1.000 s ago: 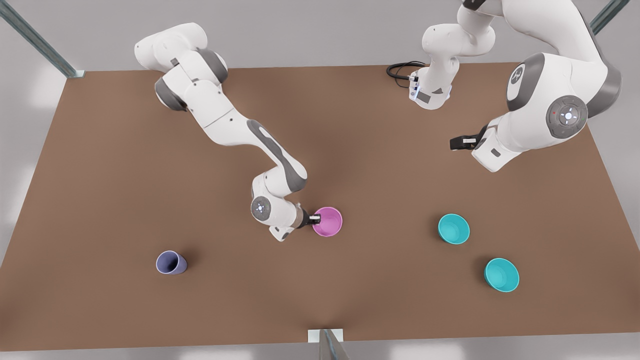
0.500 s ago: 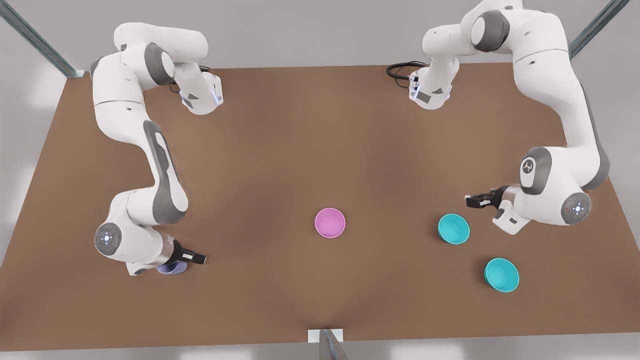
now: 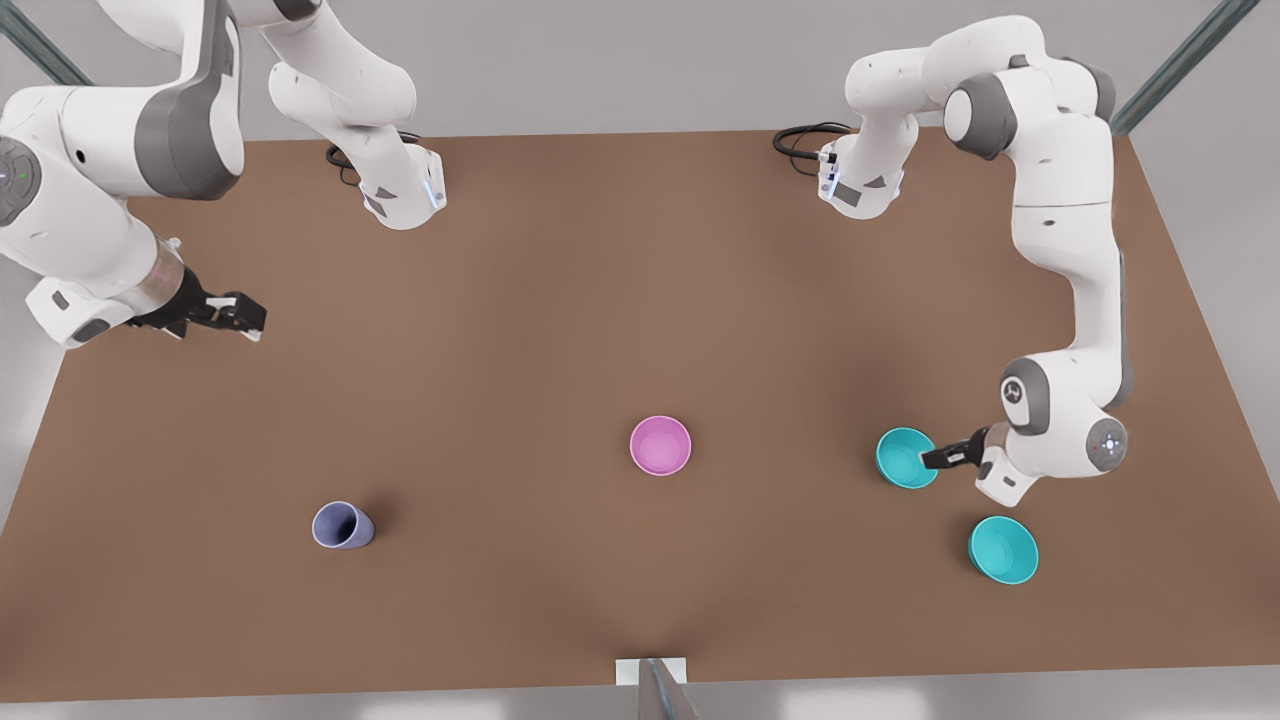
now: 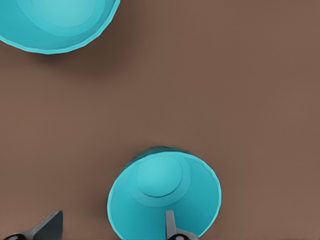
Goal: Stack the blue bowl on the pink bowl
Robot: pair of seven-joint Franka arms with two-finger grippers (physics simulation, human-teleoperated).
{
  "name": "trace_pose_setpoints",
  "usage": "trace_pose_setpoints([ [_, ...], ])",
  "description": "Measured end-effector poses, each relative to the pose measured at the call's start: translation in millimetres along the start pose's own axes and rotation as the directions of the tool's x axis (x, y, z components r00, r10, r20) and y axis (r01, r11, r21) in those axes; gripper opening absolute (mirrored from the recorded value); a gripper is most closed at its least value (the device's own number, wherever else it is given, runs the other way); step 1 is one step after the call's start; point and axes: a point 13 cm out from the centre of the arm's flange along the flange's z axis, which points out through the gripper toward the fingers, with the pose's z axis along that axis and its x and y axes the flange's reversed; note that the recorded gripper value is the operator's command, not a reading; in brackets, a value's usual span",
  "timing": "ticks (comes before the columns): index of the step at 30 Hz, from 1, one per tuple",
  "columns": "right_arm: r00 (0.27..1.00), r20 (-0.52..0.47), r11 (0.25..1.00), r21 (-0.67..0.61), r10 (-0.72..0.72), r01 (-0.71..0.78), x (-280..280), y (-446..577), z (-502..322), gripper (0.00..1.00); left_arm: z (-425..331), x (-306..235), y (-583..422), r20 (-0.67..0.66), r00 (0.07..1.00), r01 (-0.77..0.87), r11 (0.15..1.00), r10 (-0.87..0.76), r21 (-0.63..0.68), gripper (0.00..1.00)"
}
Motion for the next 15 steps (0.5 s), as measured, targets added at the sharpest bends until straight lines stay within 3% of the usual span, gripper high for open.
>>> trace_pose_setpoints([
  [6,0.998,-0.033,0.999,0.0,-0.048,0.048,3.5,-0.7,8.7,1.0,34.6,-0.2,4.9,-0.009,1.0,-0.027,1.0,0.027,-0.004,0.99],
  [8,0.997,-0.043,0.998,-0.001,-0.062,0.062,3.0,-0.3,12.5,1.0,38.4,-1.2,5.3,-0.007,0.999,-0.036,0.999,0.036,-0.005,0.35],
  [9,0.997,-0.046,0.998,-0.002,-0.068,0.068,2.9,-0.3,13.7,1.0,38.1,-1.8,5.4,-0.004,0.999,-0.039,0.999,0.039,-0.003,0.21],
  [15,0.993,-0.06,0.995,-0.005,-0.097,0.097,3.4,-0.9,18.9,1.0,37.7,-2.5,1.8,0.001,1.0,-0.019,0.999,0.019,0.046,0.21],
])
